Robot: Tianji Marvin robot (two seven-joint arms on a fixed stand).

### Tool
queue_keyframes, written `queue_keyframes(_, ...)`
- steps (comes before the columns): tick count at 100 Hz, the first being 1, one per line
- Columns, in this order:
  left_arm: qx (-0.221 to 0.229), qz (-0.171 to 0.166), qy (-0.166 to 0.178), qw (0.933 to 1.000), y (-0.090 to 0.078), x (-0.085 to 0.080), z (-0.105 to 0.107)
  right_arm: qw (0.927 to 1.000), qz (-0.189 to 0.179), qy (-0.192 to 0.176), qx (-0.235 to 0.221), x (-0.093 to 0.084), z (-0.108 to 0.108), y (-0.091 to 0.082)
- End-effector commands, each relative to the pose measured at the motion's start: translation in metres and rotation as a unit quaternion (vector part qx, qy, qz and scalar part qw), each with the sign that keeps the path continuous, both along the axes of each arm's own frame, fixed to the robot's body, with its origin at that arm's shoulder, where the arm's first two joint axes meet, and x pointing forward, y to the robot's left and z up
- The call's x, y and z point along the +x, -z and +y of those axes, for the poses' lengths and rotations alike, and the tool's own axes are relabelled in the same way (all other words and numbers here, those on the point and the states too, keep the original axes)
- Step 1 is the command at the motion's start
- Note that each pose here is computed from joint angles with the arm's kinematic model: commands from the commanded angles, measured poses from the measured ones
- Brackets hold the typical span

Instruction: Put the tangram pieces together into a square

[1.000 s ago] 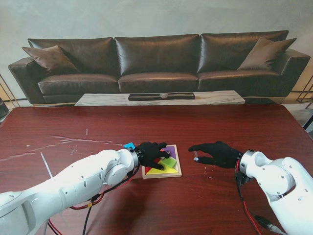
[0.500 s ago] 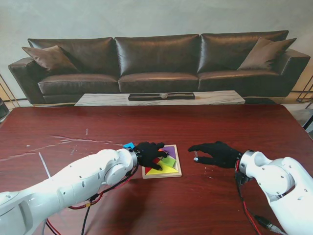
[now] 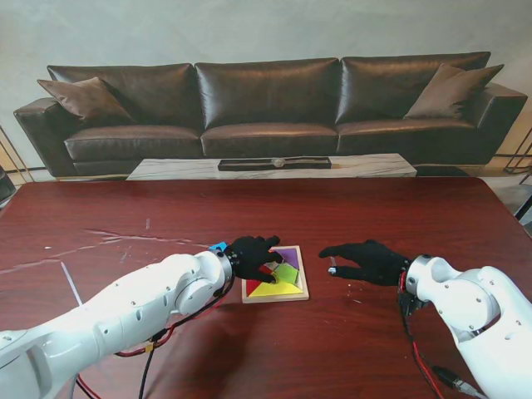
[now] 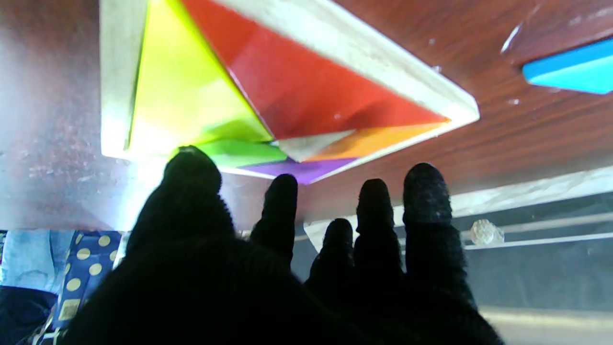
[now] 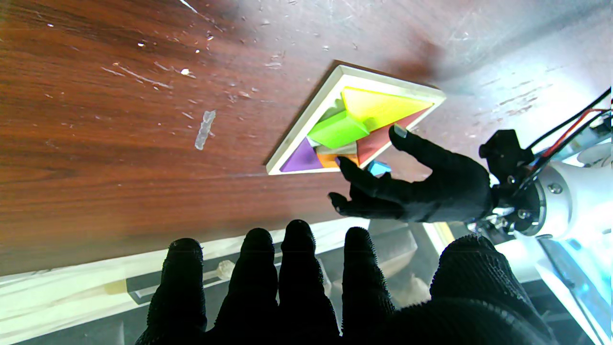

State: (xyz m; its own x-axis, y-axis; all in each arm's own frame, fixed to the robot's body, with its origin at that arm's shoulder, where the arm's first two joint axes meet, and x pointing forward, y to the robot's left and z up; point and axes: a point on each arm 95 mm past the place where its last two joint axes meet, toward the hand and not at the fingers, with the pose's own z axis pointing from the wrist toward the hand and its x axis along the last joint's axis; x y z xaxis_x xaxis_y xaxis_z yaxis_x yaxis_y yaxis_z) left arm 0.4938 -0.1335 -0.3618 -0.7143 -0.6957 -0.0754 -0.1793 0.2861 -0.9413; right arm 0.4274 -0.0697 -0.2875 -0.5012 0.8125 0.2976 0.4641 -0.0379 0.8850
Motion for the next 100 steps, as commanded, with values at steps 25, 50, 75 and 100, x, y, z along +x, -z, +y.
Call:
queue_keyframes(25,-0.047,-0.01,0.023,0.9986,-0.006,-0.017,-0.009,1.0,0.0,-0.003,-0.005,-0.002,0.002,0.001)
queue_keyframes(50,-0.059,0.009,0.035,0.9976,-0.002,-0.028,-0.01,1.0,-0.002,-0.004,-0.006,-0.002,0.002,0.0)
queue_keyframes(75,-0.051,0.036,0.038,0.9973,0.008,-0.029,-0.013,1.0,-0.003,-0.005,-0.004,-0.003,0.002,0.0)
queue_keyframes(100,-0.044,0.042,0.029,0.9977,0.014,-0.019,-0.014,1.0,-0.002,-0.002,-0.007,-0.004,0.0,0.0)
